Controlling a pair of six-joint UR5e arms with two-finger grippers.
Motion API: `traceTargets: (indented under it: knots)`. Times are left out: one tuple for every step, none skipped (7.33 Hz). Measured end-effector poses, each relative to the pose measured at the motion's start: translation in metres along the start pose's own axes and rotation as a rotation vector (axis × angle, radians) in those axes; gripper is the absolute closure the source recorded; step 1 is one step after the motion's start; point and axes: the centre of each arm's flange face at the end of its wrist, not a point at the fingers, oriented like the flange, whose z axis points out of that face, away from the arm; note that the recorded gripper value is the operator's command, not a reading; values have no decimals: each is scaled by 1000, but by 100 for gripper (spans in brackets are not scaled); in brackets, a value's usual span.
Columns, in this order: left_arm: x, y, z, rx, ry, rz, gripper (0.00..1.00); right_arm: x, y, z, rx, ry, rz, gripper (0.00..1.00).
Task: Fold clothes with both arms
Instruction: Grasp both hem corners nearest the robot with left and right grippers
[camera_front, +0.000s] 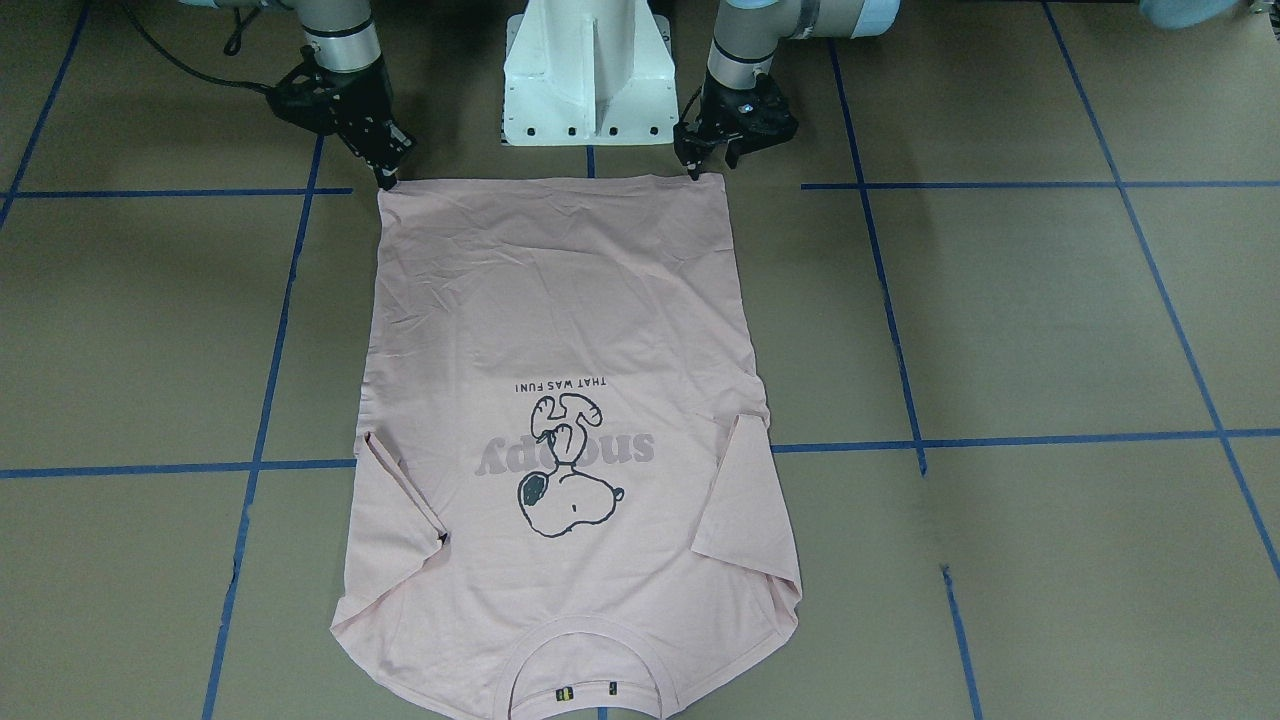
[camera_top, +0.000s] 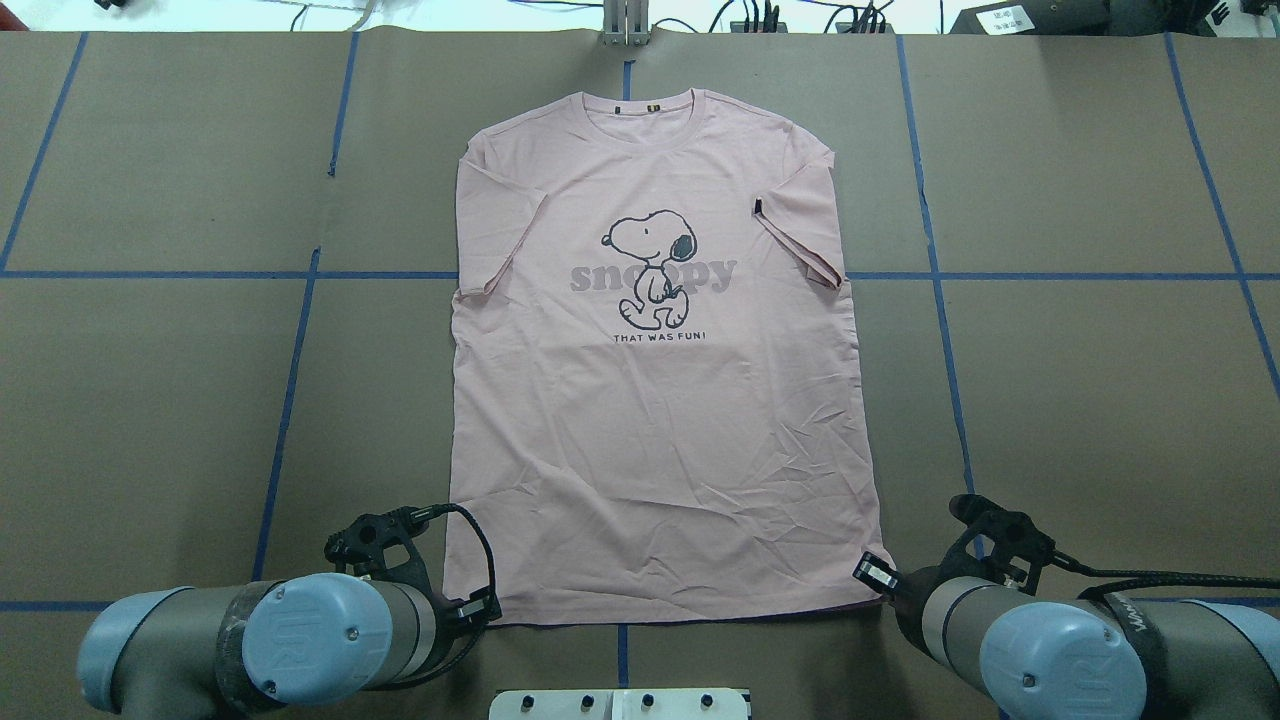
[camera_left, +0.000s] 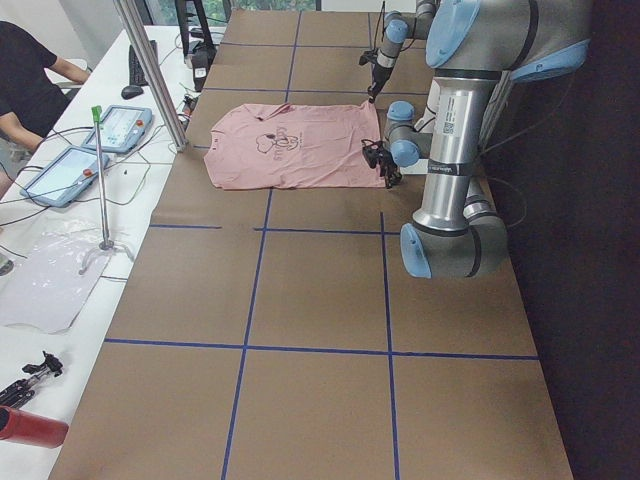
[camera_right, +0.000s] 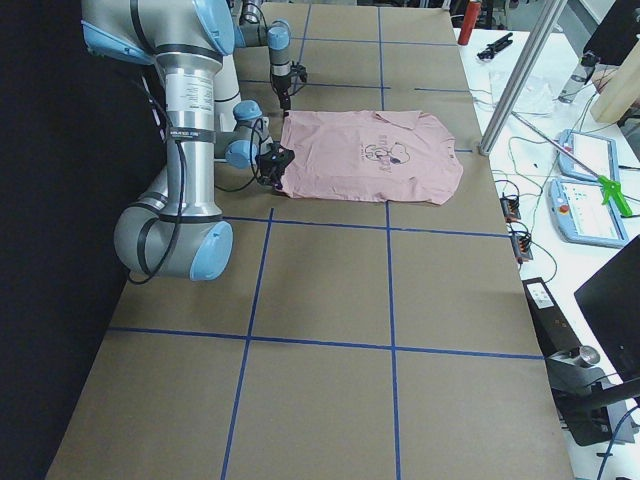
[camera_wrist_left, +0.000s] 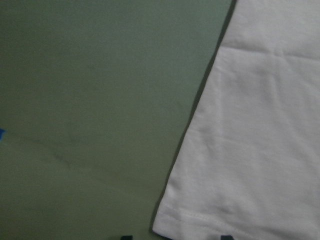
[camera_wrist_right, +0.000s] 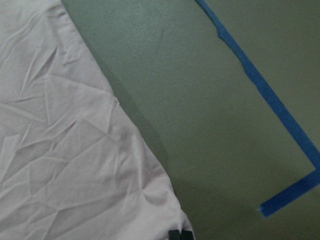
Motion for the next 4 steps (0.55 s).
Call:
traceTargets:
  knots:
    - [0, 0, 1, 3, -1, 1, 46, 0, -1, 0, 1, 1, 0, 100]
    - [0, -1, 2, 5, -1, 0, 55, 0, -1, 0, 2, 1, 1, 100]
    - [0, -1, 1, 6, -1, -2, 57, 0, -1, 0, 2, 1, 1, 100]
    - [1, -2, 1, 7, -1, -3, 63, 0, -2, 0, 3, 0, 3, 100]
